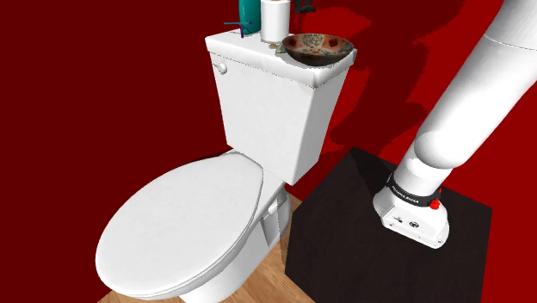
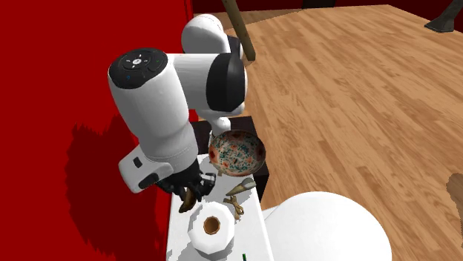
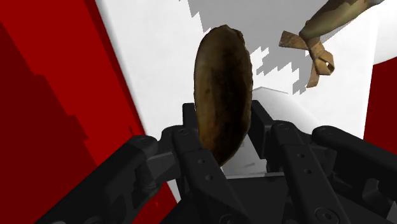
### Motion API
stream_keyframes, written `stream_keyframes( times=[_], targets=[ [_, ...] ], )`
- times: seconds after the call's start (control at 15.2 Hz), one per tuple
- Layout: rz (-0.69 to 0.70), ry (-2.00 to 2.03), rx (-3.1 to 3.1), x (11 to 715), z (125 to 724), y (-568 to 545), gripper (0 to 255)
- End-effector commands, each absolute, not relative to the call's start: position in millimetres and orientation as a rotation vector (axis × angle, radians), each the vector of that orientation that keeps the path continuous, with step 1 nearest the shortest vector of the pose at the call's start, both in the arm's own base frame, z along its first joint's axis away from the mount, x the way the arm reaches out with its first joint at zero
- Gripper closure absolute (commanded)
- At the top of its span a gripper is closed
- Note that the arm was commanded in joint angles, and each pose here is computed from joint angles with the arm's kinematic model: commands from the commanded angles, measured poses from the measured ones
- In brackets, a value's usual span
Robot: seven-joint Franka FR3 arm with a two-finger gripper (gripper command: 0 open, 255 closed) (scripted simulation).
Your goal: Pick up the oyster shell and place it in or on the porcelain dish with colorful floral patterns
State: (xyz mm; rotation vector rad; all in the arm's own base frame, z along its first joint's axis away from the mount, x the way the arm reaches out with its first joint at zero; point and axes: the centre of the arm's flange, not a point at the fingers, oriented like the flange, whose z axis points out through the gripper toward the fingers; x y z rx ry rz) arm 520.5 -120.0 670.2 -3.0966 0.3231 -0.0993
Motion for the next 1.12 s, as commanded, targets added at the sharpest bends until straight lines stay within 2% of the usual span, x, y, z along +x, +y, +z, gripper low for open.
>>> stream_keyframes(
  times=[0.0,0.13,1.06],
  targets=[
    [-0.132,0.344,-3.099,520,690,-128,255],
    [-0.132,0.344,-3.099,520,699,-128,255],
    [-0.132,0.344,-3.099,392,699,6,255]
  ],
)
